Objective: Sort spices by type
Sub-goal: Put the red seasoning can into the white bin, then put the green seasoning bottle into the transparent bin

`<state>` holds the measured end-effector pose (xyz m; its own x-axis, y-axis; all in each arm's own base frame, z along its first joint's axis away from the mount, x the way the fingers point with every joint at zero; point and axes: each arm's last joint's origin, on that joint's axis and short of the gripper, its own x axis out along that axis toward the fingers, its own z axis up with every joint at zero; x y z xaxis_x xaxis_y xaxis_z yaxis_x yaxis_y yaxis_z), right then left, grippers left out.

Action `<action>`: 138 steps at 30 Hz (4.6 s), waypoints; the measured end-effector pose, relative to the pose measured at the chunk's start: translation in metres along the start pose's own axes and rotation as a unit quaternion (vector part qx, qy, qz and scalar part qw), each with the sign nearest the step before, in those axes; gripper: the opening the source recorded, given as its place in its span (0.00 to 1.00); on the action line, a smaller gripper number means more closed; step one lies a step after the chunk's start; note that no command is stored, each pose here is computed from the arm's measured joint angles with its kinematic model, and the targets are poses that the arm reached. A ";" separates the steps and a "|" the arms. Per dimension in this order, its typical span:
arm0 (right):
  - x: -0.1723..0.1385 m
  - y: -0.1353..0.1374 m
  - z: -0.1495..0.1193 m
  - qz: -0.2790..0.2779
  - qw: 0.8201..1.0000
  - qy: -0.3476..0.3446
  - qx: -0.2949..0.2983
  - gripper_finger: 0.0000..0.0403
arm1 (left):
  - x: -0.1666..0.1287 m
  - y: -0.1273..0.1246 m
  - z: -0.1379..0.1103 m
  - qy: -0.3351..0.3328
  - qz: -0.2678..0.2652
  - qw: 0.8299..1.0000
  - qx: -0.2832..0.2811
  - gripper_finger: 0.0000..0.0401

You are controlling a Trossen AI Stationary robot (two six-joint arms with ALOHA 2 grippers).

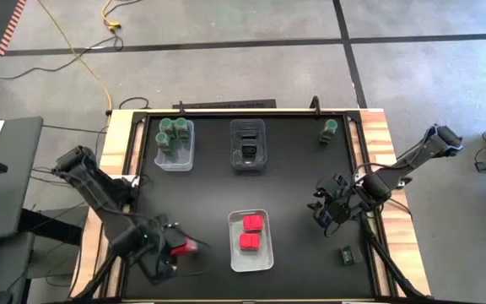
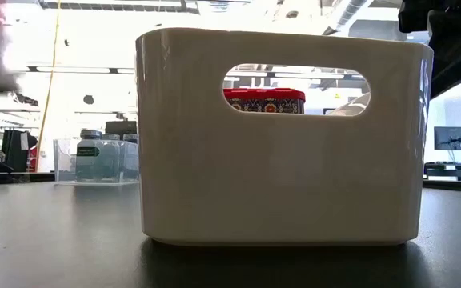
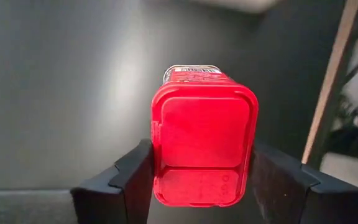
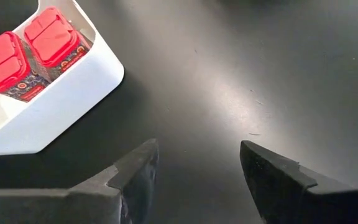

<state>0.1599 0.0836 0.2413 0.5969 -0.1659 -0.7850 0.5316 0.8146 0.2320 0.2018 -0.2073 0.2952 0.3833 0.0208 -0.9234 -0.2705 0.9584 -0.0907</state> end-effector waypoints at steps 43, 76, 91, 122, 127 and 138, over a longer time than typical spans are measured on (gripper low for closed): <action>0.000 0.001 0.000 0.005 1.000 -0.002 0.002 0.63 | 0.011 -0.018 0.172 -0.060 -0.095 0.991 0.072 0.53; 0.000 0.001 0.000 0.005 1.000 -0.002 0.003 0.63 | 0.132 -0.053 0.167 0.026 -0.059 0.990 0.122 0.56; 0.000 0.001 0.000 0.004 1.000 -0.002 0.001 0.63 | 0.136 -0.042 0.181 0.009 -0.058 0.994 0.095 0.57; 0.000 0.001 0.000 0.004 1.000 -0.001 0.001 0.63 | 0.127 -0.038 0.194 0.004 -0.089 0.995 0.053 0.69; 0.000 0.001 0.000 0.004 1.000 -0.001 -0.005 0.63 | 0.102 -0.037 0.208 -0.022 -0.102 0.992 0.065 0.69; 0.000 0.001 0.000 0.005 1.000 -0.002 0.011 0.63 | 0.065 -0.014 0.217 0.003 -0.063 0.981 0.186 0.69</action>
<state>0.1605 0.0844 0.2418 0.6040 -0.1599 -0.7808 0.5390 0.8036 0.2524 0.4220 -0.1577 0.3178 0.3884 -0.1046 -0.9155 0.1199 0.9908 -0.0624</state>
